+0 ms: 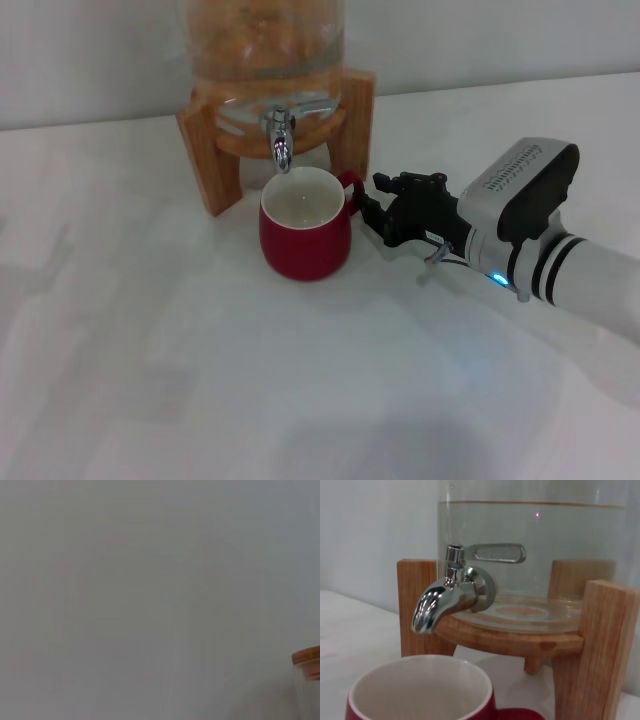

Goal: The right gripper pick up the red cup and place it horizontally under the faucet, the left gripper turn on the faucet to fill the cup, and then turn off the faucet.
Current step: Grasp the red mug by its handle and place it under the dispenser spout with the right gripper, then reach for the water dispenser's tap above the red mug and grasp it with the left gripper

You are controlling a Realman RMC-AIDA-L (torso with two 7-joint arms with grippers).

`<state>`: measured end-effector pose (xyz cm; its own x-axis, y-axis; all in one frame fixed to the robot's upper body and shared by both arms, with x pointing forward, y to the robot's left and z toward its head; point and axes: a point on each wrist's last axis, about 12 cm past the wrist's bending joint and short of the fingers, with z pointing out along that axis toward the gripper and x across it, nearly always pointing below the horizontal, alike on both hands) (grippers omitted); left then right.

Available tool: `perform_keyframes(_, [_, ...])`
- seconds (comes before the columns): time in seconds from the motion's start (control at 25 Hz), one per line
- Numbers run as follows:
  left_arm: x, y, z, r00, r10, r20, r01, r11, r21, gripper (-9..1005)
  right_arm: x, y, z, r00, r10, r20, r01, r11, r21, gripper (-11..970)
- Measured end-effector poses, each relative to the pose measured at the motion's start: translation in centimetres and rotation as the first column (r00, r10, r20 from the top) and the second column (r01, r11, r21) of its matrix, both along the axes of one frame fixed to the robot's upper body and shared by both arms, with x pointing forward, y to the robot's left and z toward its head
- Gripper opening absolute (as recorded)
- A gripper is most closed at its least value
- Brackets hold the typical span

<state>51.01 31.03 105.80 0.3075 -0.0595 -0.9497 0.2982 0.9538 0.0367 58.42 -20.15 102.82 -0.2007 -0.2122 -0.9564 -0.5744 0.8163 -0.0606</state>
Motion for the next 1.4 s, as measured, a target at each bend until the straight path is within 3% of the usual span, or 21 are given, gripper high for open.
perform_keyframes(1.4, [0.3,0.1,0.0,1.000,0.013,-0.008,-0.013,1.000,-0.002,846,-2.3,-1.8,-1.0,1.000,-0.014,0.014,0.013,0.999,0.049,345])
